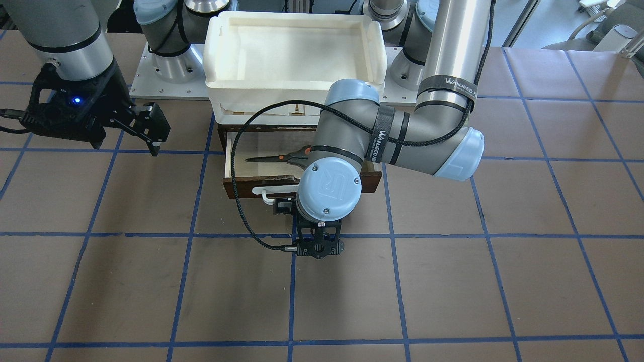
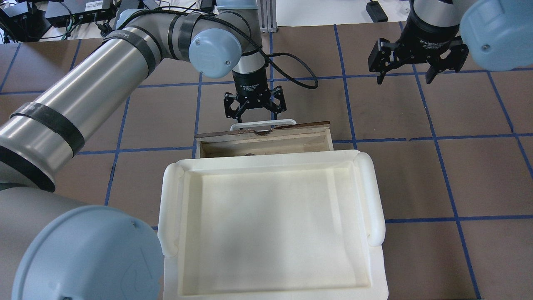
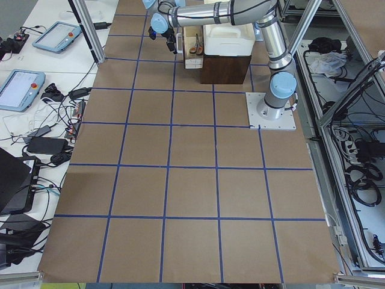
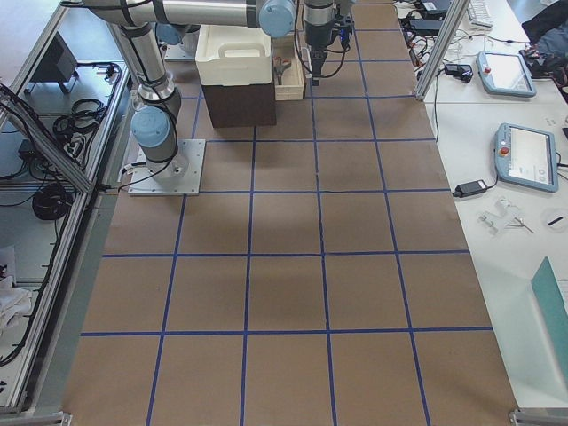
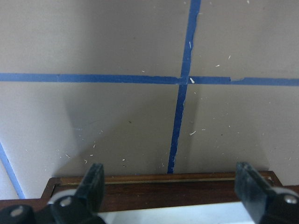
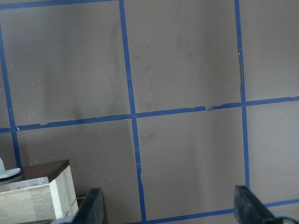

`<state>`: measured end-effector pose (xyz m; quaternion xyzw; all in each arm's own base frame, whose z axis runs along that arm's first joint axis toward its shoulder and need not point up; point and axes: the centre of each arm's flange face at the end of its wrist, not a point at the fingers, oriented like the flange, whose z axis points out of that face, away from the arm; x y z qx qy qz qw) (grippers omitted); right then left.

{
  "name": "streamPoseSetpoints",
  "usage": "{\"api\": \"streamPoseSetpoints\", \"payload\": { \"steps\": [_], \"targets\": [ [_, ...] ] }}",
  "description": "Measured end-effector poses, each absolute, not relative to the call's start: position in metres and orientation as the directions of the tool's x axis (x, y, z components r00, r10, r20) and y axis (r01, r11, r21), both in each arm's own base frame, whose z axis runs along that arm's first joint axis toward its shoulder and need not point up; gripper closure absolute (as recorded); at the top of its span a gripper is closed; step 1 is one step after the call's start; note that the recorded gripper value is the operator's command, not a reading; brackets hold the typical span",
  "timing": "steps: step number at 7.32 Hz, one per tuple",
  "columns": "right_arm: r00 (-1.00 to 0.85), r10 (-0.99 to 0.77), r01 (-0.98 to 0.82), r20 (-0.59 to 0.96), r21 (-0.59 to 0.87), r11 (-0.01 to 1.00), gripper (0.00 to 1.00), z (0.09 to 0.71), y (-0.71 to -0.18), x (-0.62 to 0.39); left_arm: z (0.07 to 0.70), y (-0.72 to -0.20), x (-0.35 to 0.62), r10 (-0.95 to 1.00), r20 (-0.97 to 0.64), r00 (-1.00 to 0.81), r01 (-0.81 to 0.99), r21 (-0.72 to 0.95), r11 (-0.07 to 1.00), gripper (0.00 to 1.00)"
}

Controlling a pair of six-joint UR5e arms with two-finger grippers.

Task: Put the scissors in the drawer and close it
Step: 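Push the drawer fully shut with the left gripper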

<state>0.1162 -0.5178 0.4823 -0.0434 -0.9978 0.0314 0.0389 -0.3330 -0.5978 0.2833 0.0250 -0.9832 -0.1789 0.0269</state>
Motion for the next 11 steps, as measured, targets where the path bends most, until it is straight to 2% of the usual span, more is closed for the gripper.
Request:
{"api": "streamPoseSetpoints", "payload": {
  "steps": [11],
  "targets": [
    [-0.993,0.089,0.083,0.081,-0.076,0.994,0.0,0.482,-0.521,0.112,0.289,-0.554,-0.332,-0.042,0.025,-0.999,-0.028,0.409,0.912,0.0]
  ]
}}
